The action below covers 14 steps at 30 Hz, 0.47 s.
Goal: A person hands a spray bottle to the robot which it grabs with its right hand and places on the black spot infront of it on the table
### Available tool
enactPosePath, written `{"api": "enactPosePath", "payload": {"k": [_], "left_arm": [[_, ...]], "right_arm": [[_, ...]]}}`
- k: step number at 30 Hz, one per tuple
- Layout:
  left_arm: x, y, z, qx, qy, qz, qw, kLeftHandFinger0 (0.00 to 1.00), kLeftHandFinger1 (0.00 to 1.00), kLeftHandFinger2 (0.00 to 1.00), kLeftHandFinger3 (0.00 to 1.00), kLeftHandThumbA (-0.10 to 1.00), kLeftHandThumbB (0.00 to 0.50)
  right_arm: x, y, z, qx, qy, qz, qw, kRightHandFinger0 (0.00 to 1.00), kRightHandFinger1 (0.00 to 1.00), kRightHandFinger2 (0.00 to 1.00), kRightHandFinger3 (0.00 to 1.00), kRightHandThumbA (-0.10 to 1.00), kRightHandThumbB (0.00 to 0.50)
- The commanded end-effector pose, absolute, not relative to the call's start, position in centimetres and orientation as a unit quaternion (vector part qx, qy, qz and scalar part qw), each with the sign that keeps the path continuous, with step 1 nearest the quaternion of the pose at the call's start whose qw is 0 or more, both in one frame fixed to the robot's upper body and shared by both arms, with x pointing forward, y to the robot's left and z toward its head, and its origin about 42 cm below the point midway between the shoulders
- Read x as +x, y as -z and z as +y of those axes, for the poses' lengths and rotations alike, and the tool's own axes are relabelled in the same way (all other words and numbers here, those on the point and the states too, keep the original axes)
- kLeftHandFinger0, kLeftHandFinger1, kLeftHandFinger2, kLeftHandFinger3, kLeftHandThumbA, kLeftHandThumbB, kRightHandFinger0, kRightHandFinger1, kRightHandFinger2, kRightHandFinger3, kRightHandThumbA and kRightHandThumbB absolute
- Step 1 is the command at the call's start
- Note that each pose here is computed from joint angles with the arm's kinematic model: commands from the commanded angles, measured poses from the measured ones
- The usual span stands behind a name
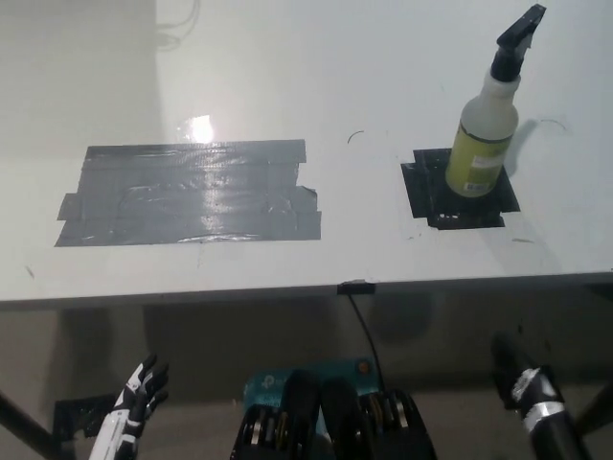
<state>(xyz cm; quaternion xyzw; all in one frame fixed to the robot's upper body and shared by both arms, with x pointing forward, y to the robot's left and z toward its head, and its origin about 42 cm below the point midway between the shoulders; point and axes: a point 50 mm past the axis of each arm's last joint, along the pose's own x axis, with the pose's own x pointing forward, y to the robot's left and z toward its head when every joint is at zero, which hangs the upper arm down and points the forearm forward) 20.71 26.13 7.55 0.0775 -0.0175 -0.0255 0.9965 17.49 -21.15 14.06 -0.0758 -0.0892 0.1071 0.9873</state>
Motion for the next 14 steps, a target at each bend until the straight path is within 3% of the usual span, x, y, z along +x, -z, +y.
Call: {"api": "enactPosePath", "payload": {"k": [1,14], "left_arm": [[20.4,-7.9,26.0,0.084,0.04,-0.033,0.995,1.0,1.0,1.0,1.0,0.97,0.249],[21.0,-8.4,26.0,0.09,0.042,-0.039,0.994,1.0,1.0,1.0,1.0,0.98,0.246]], "right_arm": [[17.9,-13.0,-20.8,-0.105,-0.125,-0.117,0.98,1.0,1.0,1.0,1.0,1.0,0.457],[18.9,-11.5,-21.4,-0.091,-0.136,-0.085,0.983,1.0,1.0,1.0,1.0,1.0,0.401]]}}
